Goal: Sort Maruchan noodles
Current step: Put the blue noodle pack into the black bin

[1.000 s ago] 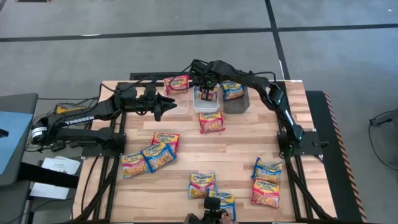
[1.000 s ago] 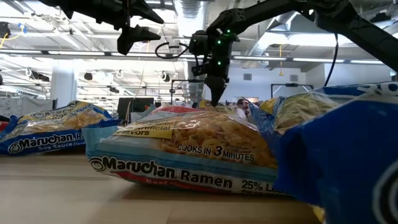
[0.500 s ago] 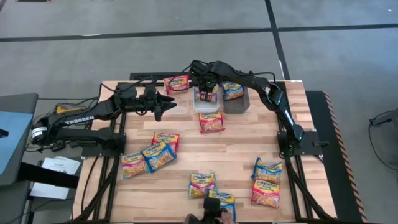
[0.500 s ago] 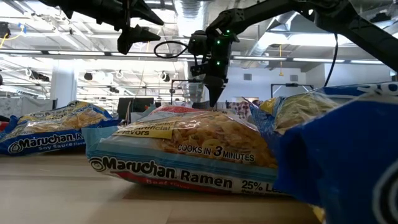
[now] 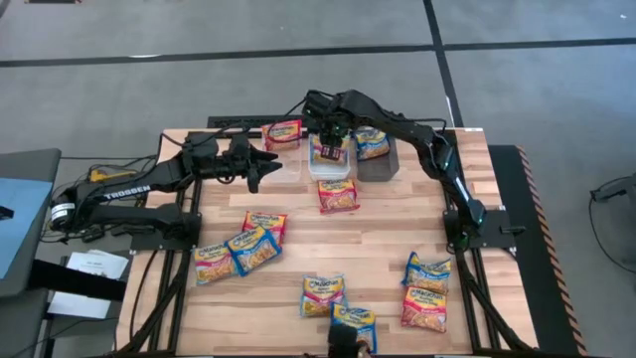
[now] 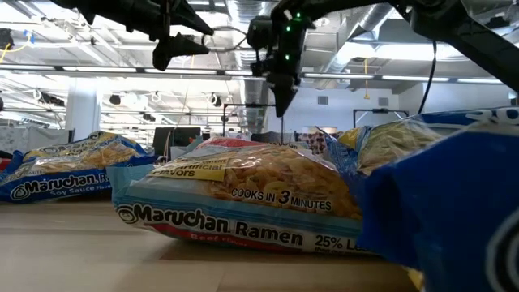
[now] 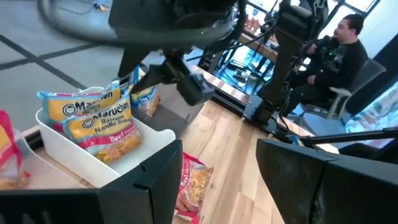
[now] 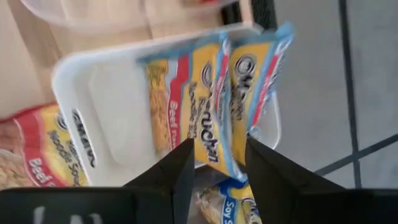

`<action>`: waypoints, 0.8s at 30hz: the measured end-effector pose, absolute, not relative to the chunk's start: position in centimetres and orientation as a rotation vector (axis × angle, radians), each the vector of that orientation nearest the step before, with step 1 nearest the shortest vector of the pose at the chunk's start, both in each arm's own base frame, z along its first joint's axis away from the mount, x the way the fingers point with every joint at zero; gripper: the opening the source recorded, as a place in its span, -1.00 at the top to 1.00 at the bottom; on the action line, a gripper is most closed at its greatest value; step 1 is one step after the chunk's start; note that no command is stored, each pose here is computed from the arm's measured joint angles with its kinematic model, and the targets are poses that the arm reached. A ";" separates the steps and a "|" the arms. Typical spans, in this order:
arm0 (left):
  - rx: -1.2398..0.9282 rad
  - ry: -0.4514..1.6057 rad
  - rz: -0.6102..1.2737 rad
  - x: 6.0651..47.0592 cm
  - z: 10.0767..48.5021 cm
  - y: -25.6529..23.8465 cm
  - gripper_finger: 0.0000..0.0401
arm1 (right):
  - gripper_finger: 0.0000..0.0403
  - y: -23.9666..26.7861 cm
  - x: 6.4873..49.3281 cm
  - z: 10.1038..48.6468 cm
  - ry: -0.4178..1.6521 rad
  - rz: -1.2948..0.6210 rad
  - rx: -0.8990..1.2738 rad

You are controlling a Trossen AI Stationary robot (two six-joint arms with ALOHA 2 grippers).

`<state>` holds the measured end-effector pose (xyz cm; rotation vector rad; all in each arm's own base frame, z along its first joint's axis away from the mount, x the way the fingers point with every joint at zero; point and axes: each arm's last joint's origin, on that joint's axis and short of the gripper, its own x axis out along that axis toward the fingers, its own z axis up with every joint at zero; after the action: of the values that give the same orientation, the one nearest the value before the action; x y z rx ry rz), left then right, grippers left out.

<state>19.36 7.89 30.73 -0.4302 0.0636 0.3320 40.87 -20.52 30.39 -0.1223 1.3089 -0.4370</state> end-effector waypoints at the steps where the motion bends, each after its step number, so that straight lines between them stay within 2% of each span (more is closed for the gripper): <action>1: -0.430 0.064 0.331 19.4 30.7 7.9 0.04 | 0.20 -20.2 40.9 30.7 1.293 -0.436 -0.130; 7: -0.366 0.067 0.382 19.3 30.7 8.1 0.04 | 0.22 -18.8 40.6 32.2 1.266 -0.423 -0.148; 13: -0.397 0.084 0.419 18.7 30.5 9.3 0.04 | 0.22 -18.1 39.9 33.3 1.265 -0.431 -0.132; 24: -0.500 0.370 0.313 16.9 34.3 8.6 0.04 | 0.22 -16.1 38.2 36.3 1.218 -0.470 -0.066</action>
<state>16.95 8.55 34.26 -0.5005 0.3704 0.3134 38.17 -16.06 36.28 -0.0657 1.2183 -0.4701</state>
